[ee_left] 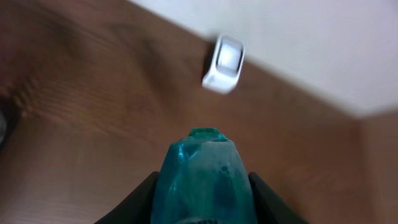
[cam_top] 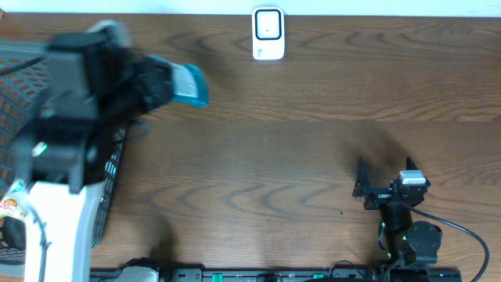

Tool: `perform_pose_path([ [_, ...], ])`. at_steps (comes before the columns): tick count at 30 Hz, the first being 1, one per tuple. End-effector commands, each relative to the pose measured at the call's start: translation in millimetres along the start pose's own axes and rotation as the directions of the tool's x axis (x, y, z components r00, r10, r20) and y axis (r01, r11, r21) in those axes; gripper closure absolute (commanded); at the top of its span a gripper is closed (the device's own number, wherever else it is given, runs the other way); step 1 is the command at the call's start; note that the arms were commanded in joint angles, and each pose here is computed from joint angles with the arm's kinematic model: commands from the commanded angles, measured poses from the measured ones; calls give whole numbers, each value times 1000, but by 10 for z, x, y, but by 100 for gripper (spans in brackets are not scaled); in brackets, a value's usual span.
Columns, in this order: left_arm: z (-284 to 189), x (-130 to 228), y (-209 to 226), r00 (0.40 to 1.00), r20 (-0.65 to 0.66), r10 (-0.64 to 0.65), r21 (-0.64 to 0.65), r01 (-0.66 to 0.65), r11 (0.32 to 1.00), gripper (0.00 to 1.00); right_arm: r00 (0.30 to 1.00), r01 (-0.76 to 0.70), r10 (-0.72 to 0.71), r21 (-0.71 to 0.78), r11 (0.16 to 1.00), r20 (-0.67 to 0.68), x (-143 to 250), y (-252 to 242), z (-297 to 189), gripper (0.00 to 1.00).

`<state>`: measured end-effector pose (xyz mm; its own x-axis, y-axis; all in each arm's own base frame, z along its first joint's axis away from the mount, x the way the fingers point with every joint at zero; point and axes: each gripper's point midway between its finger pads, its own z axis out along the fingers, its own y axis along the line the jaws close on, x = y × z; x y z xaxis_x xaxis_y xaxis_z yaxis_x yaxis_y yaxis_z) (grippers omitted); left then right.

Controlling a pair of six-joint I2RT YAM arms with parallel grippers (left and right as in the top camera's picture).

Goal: Scan the item barcode
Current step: 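Lift bottle out and hold it under the white scanner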

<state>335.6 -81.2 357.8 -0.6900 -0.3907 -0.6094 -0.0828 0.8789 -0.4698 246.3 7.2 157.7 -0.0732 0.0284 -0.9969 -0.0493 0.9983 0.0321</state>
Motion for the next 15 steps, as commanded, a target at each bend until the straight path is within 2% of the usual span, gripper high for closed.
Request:
perform_pose_path([
  [1,405,225,-156,947,-101,305,6,-306,952,64,1000,-13,13,-4,1000,1,3,13,-2,1],
  [4,754,509,-312,864,-197,463,66,-459,886,64,1000,-13,13,-4,1000,1,2,13,-2,1],
  [8,1157,960,-511,701,-290,652,177,-630,756,64,1000,-13,13,-4,1000,1,2,13,-2,1],
  [13,1610,1472,-698,530,-342,776,292,-725,624,64,1000,-13,13,-4,1000,1,2,13,-2,1],
  [15,1776,1630,-762,495,-347,796,319,-736,597,64,1000,-13,13,-4,1000,1,2,13,-2,1],
])
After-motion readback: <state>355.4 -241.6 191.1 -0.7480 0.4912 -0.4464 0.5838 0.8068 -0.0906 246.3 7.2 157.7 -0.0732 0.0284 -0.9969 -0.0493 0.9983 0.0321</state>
